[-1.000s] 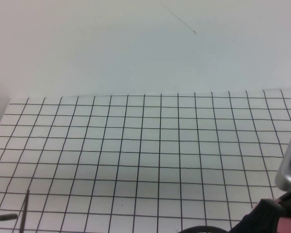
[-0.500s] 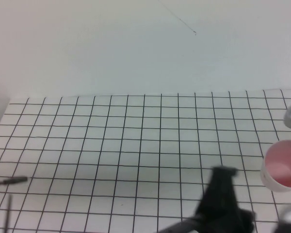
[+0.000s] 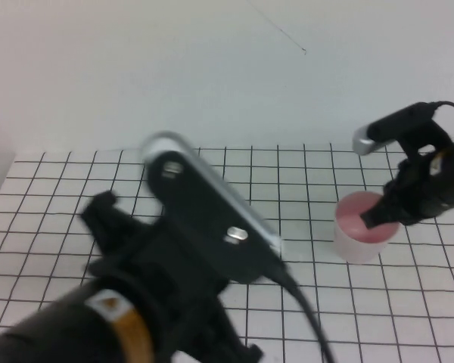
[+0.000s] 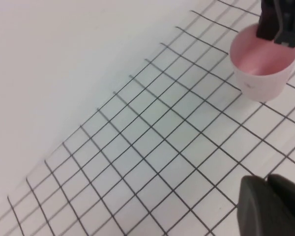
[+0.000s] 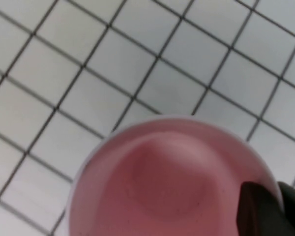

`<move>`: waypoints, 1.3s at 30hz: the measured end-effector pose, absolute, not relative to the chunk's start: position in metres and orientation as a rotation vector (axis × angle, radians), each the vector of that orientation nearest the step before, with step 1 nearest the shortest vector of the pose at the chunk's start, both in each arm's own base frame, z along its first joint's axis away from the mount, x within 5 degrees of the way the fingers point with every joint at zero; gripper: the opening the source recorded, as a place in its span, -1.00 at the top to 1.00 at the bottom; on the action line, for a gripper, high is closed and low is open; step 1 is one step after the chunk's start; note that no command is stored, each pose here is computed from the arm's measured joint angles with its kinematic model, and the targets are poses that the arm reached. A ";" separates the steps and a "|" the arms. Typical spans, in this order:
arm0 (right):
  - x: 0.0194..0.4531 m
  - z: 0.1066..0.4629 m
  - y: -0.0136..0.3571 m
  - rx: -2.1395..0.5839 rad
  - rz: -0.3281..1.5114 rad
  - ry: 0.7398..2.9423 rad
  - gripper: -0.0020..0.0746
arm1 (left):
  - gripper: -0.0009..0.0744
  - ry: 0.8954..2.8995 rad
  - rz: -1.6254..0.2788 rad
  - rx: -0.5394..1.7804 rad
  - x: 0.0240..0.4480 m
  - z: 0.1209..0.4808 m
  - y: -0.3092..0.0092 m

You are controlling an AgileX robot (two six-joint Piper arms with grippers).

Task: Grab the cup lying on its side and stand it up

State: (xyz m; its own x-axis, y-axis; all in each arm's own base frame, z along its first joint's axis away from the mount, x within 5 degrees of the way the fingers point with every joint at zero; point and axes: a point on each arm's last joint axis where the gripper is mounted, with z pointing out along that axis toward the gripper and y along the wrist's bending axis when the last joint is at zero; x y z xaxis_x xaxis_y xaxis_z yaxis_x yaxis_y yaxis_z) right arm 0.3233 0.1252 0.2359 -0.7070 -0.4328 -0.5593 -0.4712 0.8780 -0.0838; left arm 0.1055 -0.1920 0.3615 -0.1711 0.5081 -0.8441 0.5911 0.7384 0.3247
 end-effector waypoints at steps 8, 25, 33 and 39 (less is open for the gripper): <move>0.357 0.217 0.139 -0.591 0.108 2.500 0.89 | 0.97 1.948 -0.213 0.656 0.095 0.354 -0.147; 0.367 0.201 0.144 -0.489 0.149 2.664 0.43 | 0.97 1.962 -0.331 0.543 0.089 0.355 -0.124; 0.352 0.276 0.137 -0.510 0.135 2.523 0.03 | 0.97 1.956 -0.368 0.565 0.087 0.353 -0.127; 0.296 0.356 0.114 -0.597 0.100 2.398 0.14 | 0.97 1.810 -0.498 0.663 0.083 0.363 -0.139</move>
